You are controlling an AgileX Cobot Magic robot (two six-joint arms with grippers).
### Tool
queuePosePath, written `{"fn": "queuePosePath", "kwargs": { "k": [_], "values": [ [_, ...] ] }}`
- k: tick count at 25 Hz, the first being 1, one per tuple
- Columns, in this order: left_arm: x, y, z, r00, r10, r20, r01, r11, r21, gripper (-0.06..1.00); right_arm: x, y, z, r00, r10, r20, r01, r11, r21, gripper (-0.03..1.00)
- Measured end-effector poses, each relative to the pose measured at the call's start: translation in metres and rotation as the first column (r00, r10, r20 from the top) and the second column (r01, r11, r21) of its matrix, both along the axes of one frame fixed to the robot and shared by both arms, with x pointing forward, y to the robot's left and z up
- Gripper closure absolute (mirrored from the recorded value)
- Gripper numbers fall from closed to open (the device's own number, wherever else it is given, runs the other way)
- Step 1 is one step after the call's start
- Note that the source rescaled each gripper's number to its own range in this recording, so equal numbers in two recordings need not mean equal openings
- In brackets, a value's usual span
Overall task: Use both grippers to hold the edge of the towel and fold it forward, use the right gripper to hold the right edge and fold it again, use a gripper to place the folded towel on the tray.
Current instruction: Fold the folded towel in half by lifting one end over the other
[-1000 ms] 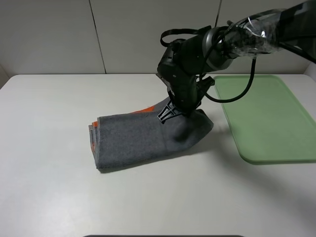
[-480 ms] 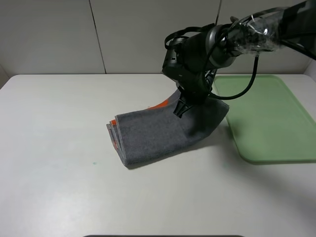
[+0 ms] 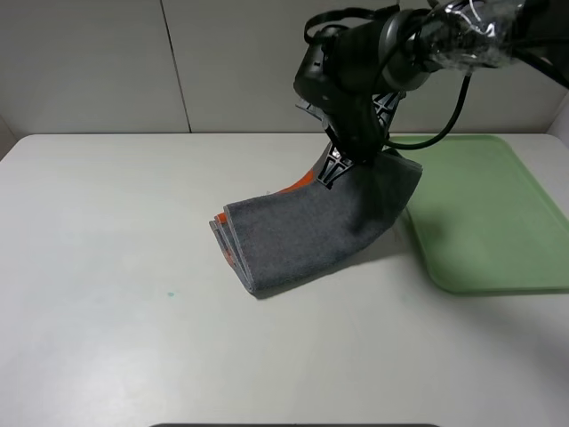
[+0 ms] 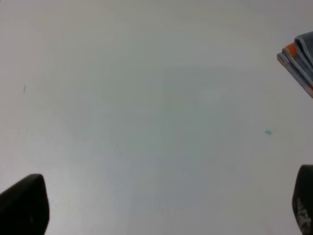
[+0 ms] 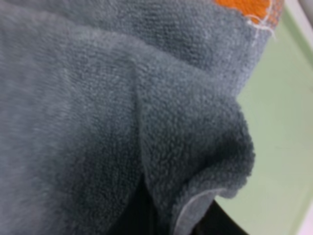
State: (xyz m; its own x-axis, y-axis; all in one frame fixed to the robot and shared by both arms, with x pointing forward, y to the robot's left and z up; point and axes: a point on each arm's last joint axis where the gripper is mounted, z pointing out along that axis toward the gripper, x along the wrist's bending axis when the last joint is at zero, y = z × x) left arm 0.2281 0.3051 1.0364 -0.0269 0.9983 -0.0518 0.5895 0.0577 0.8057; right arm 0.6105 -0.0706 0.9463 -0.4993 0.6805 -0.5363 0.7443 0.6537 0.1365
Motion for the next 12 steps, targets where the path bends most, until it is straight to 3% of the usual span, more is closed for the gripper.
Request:
{"fn": "queuePosePath", "kwargs": {
  "k": [6,12],
  "values": [
    [0.0,0.0,0.0,1.0,0.0,0.0,0.0,1.0,0.0,-0.06,-0.001,0.015,0.023,0.995,-0.027,-0.093,0.039,0.991,0.13,0.89],
    [0.0,0.0,0.0,1.0,0.0,0.0,0.0,1.0,0.001,-0.06,-0.017,0.031,0.023,0.985,-0.017,-0.172,0.045,0.987,0.155,0.89]
  ]
}}
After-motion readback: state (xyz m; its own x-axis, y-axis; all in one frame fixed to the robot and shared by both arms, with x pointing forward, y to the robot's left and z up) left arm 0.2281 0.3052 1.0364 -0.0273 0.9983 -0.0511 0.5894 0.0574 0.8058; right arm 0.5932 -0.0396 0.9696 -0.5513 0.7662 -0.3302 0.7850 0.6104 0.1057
